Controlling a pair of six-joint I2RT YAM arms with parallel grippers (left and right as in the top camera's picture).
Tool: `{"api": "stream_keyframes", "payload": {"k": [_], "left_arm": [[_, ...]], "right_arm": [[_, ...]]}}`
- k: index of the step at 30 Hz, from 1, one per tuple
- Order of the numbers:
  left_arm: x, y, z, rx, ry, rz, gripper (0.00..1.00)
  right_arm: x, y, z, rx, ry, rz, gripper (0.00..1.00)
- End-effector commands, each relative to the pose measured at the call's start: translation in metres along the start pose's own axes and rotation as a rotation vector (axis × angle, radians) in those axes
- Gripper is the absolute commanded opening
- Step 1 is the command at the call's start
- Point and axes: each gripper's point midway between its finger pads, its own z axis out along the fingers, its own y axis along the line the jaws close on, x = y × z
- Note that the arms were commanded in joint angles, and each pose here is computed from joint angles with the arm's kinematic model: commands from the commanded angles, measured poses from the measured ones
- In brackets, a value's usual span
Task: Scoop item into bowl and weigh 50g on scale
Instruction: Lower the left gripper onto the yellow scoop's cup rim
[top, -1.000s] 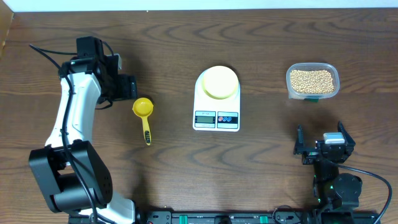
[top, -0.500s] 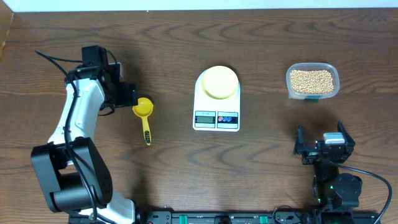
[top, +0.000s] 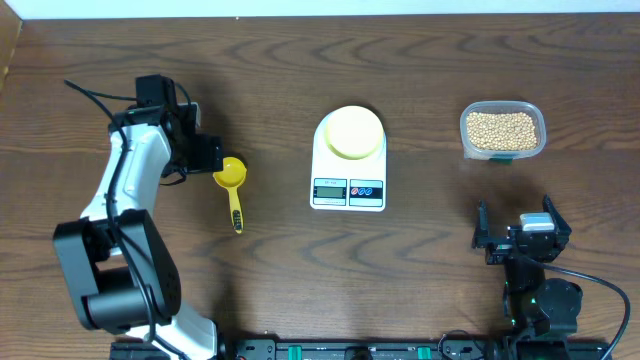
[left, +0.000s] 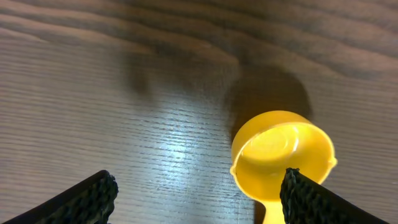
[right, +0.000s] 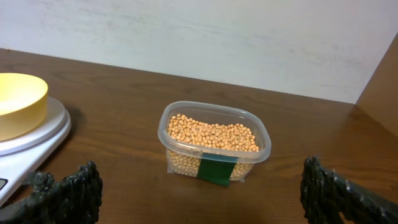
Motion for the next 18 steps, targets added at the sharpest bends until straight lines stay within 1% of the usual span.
{"api": "stream_keyframes", "payload": {"k": [1,10,18], "left_arm": [[0.004,0.000,0.007,-0.015,0.022,0.022,0.86],[0.004,0.000,0.009,-0.015,0.025,0.026,0.86],[0.011,-0.005,0.026,-0.009,0.076,0.038,0.86]], "right_arm": [[0.000,-0.001,0.000,0.007,-0.001,0.011,0.99],[0.000,-0.001,0.000,0.007,-0.001,0.011,0.99],[0.000,-0.002,0.000,0.008,0.000,0.011,0.99]]}}
